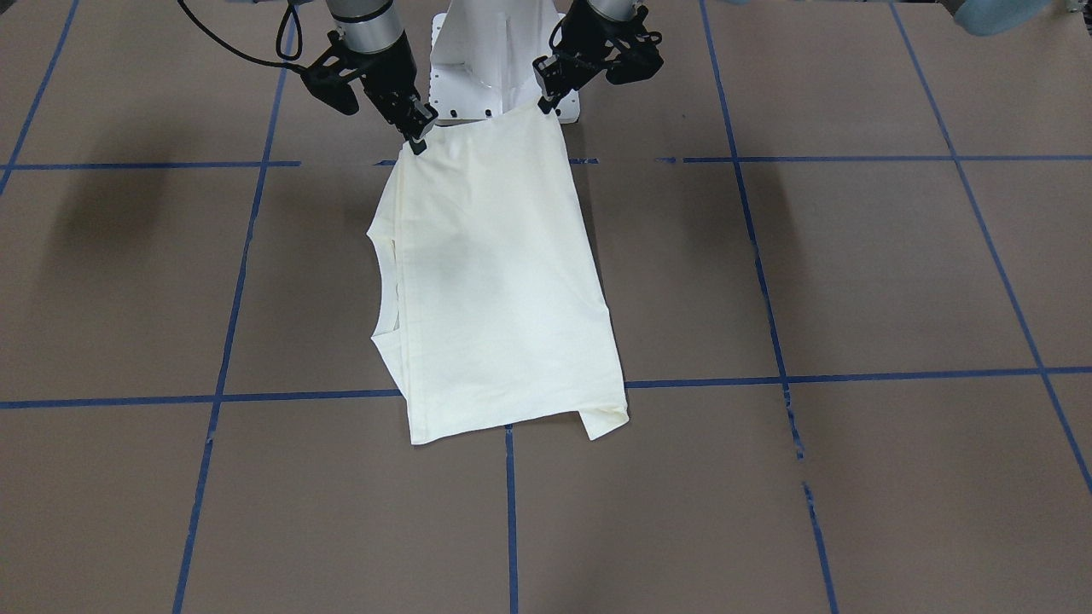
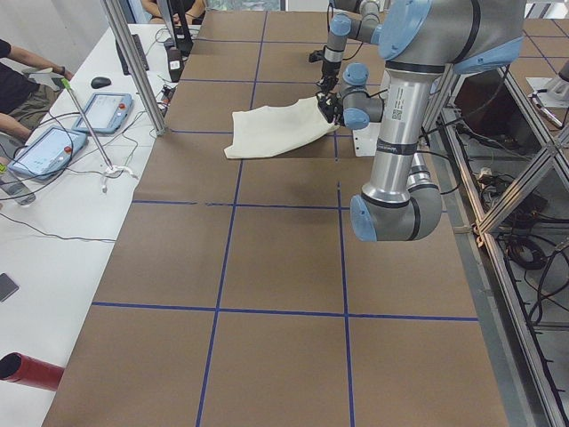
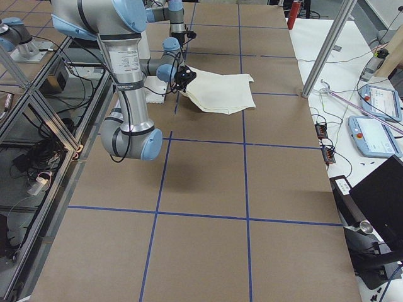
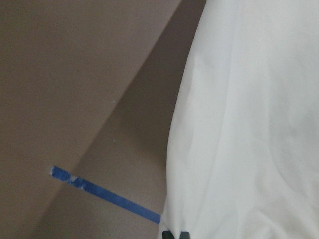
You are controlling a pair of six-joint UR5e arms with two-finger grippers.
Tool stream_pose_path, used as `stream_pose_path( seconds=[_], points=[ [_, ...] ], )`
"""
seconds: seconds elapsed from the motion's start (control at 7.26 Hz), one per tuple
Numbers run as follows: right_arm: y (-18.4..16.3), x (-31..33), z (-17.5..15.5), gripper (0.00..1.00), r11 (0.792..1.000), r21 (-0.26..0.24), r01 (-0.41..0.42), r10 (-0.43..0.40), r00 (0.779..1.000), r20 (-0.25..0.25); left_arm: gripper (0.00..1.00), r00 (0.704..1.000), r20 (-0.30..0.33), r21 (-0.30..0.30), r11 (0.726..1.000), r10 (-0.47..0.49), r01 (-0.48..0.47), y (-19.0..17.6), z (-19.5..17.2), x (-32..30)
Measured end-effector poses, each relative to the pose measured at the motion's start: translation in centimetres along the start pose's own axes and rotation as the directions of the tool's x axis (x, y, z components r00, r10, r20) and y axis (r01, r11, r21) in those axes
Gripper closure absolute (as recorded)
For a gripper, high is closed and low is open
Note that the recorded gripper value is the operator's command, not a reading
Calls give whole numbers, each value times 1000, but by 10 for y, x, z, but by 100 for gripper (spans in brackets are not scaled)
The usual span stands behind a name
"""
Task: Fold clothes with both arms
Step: 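Grasp the near edge with both grippers and fold it toward the far edge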
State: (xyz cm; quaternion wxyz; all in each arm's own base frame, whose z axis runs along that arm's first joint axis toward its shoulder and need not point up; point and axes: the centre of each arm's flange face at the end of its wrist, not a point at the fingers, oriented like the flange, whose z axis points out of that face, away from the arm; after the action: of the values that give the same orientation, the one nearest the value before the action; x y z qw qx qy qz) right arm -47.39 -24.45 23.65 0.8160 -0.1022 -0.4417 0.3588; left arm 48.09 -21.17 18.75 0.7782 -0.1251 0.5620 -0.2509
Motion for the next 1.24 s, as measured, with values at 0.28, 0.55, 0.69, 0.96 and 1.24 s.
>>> stream_pose_path(
  seconds=[0.28, 0.55, 0.69, 0.96, 1.24],
  points=[
    [-43, -37, -23, 100, 999, 28, -42, 40, 997, 60, 100, 997, -71, 62, 998, 12, -8, -35, -32, 30],
    [-107, -96, -29, 100, 996, 46, -74, 71, 995, 73, 100, 993, -96, 177, 983, 70, -53, -92, -48, 53],
    [-127, -124, -21, 100, 995, 58, -86, 82, 994, 67, 100, 992, -87, 224, 972, 92, -70, -116, -46, 61],
    [-150, -172, 1, 100, 991, 74, -109, 104, 992, 67, 100, 993, -61, 295, 952, 103, -81, -158, -31, 78],
    [-175, -207, 34, 100, 990, 75, -122, 116, 990, 78, 100, 990, -2, 353, 926, 140, -131, -199, -3, 92]
  ],
)
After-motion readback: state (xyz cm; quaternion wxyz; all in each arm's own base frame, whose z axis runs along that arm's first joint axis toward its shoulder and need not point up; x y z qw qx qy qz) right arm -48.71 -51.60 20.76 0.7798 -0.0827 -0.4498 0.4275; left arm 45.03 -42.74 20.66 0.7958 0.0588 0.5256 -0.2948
